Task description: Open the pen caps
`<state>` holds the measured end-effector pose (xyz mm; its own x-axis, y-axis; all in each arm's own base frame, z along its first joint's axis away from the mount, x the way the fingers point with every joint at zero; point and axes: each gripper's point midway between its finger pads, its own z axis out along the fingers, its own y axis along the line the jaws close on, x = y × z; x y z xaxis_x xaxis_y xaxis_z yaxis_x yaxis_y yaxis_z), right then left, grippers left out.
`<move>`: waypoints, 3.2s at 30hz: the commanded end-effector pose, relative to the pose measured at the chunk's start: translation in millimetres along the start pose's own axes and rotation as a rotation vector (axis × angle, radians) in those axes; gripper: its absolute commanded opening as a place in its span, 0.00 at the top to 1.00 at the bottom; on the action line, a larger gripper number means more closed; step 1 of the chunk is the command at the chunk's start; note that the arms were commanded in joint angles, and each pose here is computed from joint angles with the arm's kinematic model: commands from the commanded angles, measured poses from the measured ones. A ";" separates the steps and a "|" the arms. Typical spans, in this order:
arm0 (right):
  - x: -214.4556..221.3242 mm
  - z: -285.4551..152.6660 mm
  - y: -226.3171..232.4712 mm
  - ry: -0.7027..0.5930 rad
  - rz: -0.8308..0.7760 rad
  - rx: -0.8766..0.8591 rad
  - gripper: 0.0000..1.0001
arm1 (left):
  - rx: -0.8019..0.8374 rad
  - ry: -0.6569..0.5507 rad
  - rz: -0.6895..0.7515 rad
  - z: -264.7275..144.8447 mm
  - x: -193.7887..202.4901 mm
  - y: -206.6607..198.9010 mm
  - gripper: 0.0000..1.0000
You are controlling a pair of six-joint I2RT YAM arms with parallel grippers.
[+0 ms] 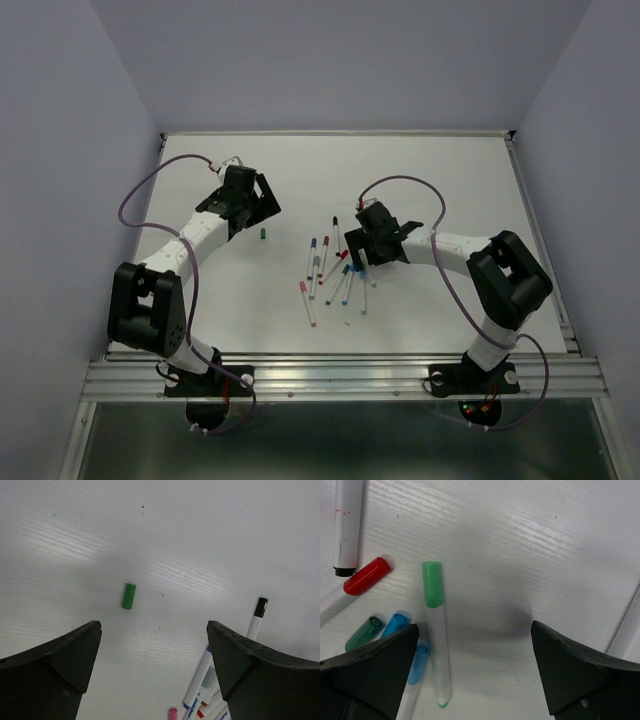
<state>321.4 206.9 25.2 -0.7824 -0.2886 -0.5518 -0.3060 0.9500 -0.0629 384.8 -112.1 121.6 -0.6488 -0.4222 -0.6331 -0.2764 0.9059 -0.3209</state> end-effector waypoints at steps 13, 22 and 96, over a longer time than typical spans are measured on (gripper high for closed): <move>28.4 8.4 4.5 0.067 0.002 -0.003 0.48 | 0.009 -0.048 -0.006 -10.8 -11.8 0.2 0.01; 41.6 12.2 22.0 0.109 -0.007 -0.106 0.96 | 0.016 -0.056 -0.007 -14.1 -14.0 -0.6 0.01; -17.3 -148.1 171.8 -0.147 -0.112 -1.042 0.99 | 0.637 -0.226 -0.191 -91.6 -50.5 -196.1 1.00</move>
<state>305.0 328.8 181.0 -0.5864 -0.0577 -0.8080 -0.6812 0.5749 0.4533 338.8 -286.3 184.0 -0.7443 -0.4112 -0.5263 0.1441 0.6706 -0.7277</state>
